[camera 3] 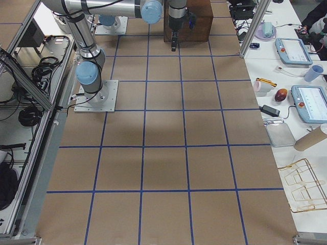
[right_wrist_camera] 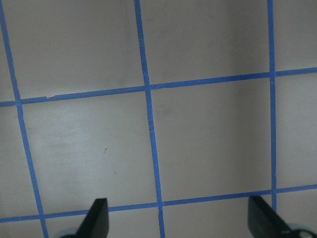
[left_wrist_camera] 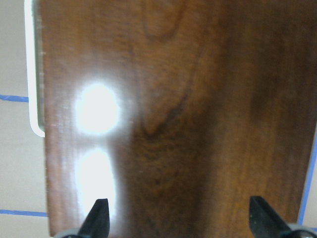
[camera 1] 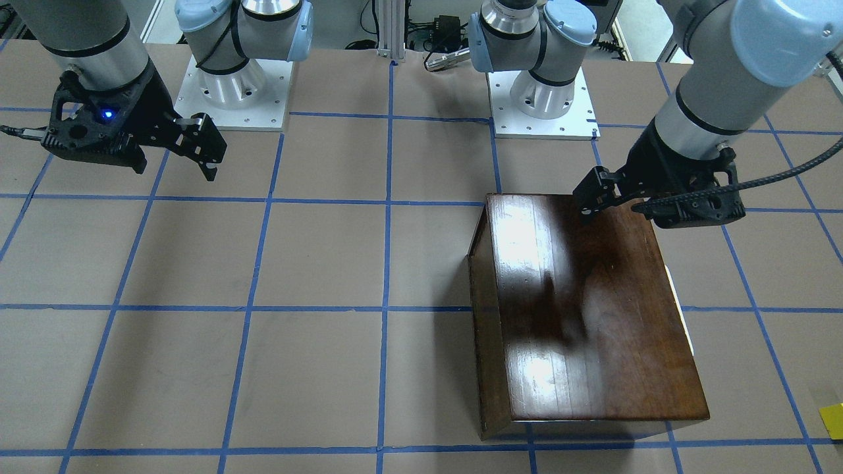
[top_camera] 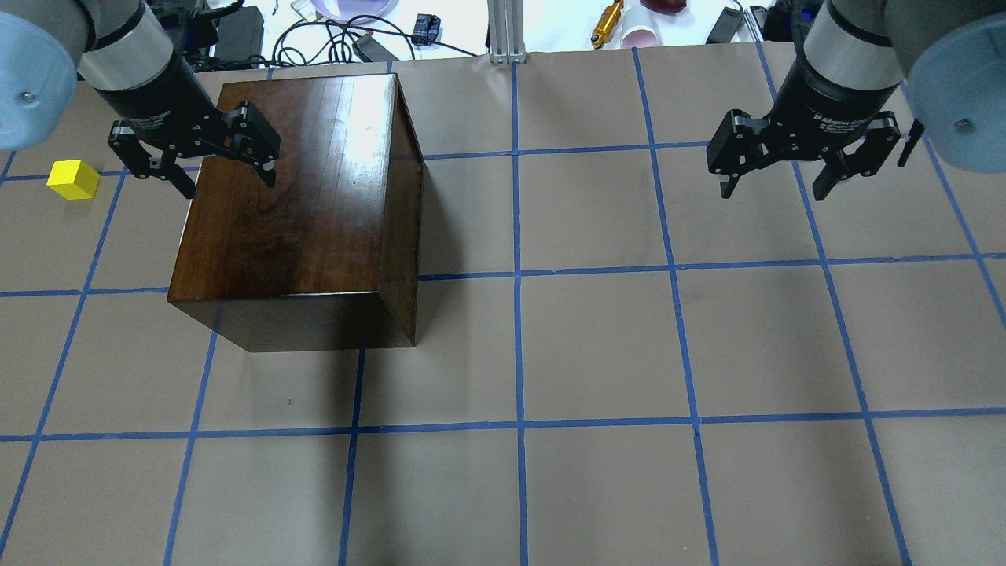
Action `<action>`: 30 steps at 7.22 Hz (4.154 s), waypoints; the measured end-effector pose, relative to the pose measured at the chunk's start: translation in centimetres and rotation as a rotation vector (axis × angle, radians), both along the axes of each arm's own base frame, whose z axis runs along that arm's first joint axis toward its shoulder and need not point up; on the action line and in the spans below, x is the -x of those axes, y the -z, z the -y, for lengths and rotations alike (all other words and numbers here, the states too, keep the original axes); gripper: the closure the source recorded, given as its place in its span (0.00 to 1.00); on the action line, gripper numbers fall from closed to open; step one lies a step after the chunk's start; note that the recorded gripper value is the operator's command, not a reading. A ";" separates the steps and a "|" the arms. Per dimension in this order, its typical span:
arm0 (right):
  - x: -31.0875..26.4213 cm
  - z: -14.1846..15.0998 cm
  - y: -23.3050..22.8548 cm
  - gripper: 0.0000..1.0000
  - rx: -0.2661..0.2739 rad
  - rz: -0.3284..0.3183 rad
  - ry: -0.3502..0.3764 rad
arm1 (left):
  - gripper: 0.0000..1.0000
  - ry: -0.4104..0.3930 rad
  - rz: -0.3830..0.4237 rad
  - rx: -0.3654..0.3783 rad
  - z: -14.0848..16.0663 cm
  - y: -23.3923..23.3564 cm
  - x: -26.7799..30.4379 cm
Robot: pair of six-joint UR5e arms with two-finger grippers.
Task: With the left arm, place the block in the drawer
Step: 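Move the left gripper down beside the cabinet to the white drawer handle, then hook the left gripper onto the white drawer handle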
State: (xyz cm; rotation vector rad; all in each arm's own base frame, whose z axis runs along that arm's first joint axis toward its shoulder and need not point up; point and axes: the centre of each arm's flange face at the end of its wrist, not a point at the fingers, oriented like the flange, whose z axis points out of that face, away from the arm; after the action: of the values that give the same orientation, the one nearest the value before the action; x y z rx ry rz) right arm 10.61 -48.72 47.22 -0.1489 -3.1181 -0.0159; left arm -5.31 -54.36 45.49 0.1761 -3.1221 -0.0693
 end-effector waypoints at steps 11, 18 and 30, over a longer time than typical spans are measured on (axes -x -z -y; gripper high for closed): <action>0.0 0.0 0.0 0.00 -0.001 0.000 0.000 | 0.00 0.190 -0.138 0.105 5.5 6.9 -21.5; 0.0 0.0 0.0 0.00 0.000 0.000 0.000 | 0.00 0.206 -0.284 0.098 6.7 13.5 -24.3; 0.0 0.0 0.0 0.00 -0.001 0.000 0.000 | 0.00 0.115 -0.323 0.052 6.9 15.6 -21.6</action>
State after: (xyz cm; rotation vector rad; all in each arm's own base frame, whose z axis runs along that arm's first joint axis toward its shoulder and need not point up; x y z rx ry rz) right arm 10.62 -48.71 47.19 -0.1485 -3.1181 -0.0168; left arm 16.24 -61.27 29.91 -0.0159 -2.8054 -0.0160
